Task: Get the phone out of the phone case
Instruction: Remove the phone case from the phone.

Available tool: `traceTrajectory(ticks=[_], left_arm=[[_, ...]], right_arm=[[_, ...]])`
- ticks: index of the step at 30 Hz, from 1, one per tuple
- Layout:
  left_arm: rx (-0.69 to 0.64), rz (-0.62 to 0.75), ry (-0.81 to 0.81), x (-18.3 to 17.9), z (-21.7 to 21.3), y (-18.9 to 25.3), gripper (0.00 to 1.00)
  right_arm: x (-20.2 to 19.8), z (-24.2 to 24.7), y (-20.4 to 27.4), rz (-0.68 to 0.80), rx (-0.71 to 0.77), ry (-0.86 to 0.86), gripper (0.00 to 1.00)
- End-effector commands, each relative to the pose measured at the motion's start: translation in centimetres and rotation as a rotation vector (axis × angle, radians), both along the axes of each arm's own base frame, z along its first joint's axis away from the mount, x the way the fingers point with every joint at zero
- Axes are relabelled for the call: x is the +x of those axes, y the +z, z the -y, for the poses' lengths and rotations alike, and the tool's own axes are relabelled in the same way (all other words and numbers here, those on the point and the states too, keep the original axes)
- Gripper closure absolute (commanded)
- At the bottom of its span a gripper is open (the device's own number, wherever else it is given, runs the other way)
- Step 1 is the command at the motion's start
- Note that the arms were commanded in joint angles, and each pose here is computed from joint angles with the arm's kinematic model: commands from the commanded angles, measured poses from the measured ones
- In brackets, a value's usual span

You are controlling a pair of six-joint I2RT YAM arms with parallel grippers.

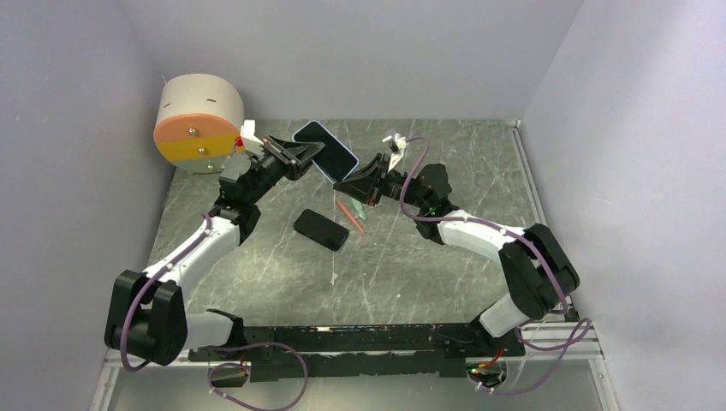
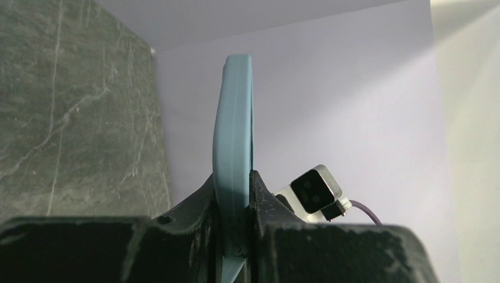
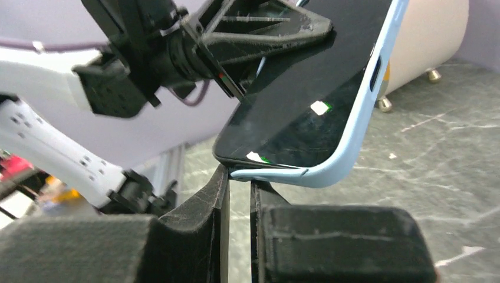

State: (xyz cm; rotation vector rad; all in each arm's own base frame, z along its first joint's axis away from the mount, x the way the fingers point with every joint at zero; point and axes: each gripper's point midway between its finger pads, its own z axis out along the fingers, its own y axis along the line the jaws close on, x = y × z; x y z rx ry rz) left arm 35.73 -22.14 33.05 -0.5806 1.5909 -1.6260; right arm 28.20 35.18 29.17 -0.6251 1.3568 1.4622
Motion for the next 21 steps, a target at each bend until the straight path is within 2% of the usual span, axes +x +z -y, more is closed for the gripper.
traceTrajectory(ticks=[1,8,10,12,16,21], left_arm=[[-0.004,0.07,-0.191,-3.1,2.7,2.8,0.97],[0.016,0.115,-0.231,-3.8,2.7,3.3,0.97],[0.024,0.123,-0.233,-3.8,2.4,3.2,0.97],[0.049,0.137,-0.227,-3.7,1.9,3.1,0.97],[0.128,0.188,-0.232,-3.6,0.8,2.8,0.97],[0.235,0.259,-0.295,-4.1,0.1,2.7,0.98]], right_arm=[[0.2,-0.8,1.0,0.345,-0.109,0.0,1.0],[2.0,-0.8,0.4,0.415,-0.202,-0.055,1.0],[1.7,-0.8,0.4,0.417,-0.211,-0.045,0.96],[1.2,-0.5,0.2,0.406,-0.219,-0.033,0.88],[-0.1,0.8,-0.5,0.366,-0.241,-0.015,0.6],[-2.0,2.3,-1.2,0.316,-0.261,0.003,0.45]])
